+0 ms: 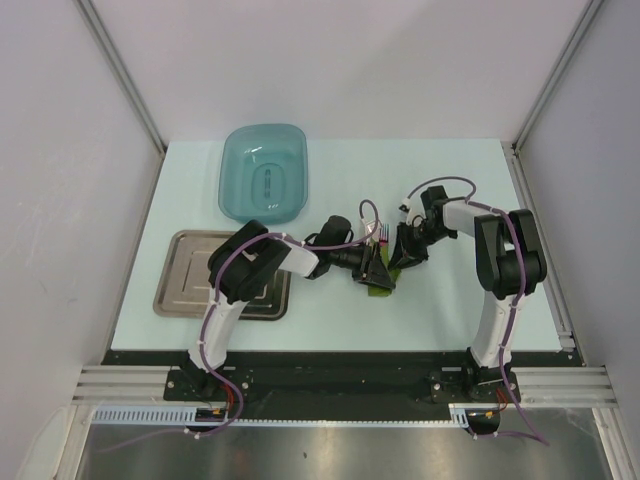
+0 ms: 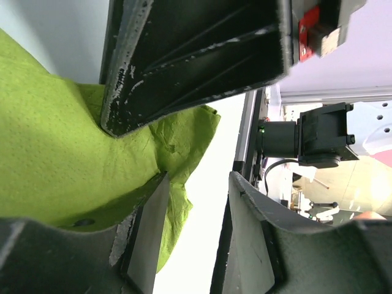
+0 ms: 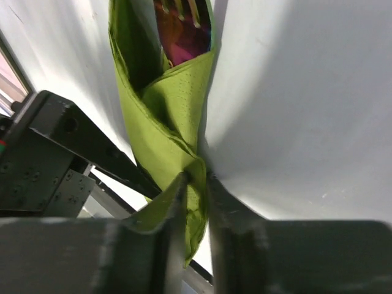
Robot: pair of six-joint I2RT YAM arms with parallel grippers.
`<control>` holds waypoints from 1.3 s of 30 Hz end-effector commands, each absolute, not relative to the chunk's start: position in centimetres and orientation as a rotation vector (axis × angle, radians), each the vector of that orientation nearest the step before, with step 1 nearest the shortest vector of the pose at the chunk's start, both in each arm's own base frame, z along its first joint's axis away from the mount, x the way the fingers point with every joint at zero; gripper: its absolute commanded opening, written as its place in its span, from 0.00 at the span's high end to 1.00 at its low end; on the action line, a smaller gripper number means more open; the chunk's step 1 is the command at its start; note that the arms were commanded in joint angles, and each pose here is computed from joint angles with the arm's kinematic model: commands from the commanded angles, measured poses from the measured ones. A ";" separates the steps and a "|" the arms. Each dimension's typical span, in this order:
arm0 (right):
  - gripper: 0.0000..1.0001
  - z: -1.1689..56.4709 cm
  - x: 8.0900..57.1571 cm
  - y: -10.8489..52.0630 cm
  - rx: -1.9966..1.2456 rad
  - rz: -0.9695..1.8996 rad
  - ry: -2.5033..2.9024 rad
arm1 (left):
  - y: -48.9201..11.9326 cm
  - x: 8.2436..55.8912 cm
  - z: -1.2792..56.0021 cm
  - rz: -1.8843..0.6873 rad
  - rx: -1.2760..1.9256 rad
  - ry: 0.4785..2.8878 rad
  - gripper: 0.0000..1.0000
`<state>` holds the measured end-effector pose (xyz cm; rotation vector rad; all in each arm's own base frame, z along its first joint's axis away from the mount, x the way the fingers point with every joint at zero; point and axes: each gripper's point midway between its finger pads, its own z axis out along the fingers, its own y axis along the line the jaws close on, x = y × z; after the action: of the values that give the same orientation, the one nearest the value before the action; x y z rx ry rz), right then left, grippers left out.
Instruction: Place the utensils on the paper napkin and roll it up
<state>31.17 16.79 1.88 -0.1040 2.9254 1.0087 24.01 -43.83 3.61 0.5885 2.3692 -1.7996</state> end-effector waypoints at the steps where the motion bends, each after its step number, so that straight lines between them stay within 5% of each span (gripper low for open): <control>1: 0.92 1.5 31.0 16.8 -0.167 1.013 2.904 | -42.0 24.0 -1.9 -1.585 0.513 2.521 0.48; 3: 1.00 0.8 31.0 16.6 -0.198 0.963 2.917 | -42.2 24.5 0.1 -1.606 0.536 2.462 0.49; 15: 1.00 -1.7 30.3 16.0 -0.259 0.822 2.957 | -41.9 25.1 10.3 -1.711 0.597 2.221 0.57; 37: 1.00 -1.0 29.8 14.9 -0.211 0.808 2.957 | -41.4 22.7 -1.2 -1.605 0.462 2.602 0.79; 39: 0.87 -0.2 30.6 14.9 -0.181 0.845 2.933 | -40.8 22.3 -2.6 -1.566 0.470 2.644 0.82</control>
<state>30.72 17.08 1.28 -0.1977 2.8674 0.9862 23.37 -42.36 2.33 0.4876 2.4862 -1.7035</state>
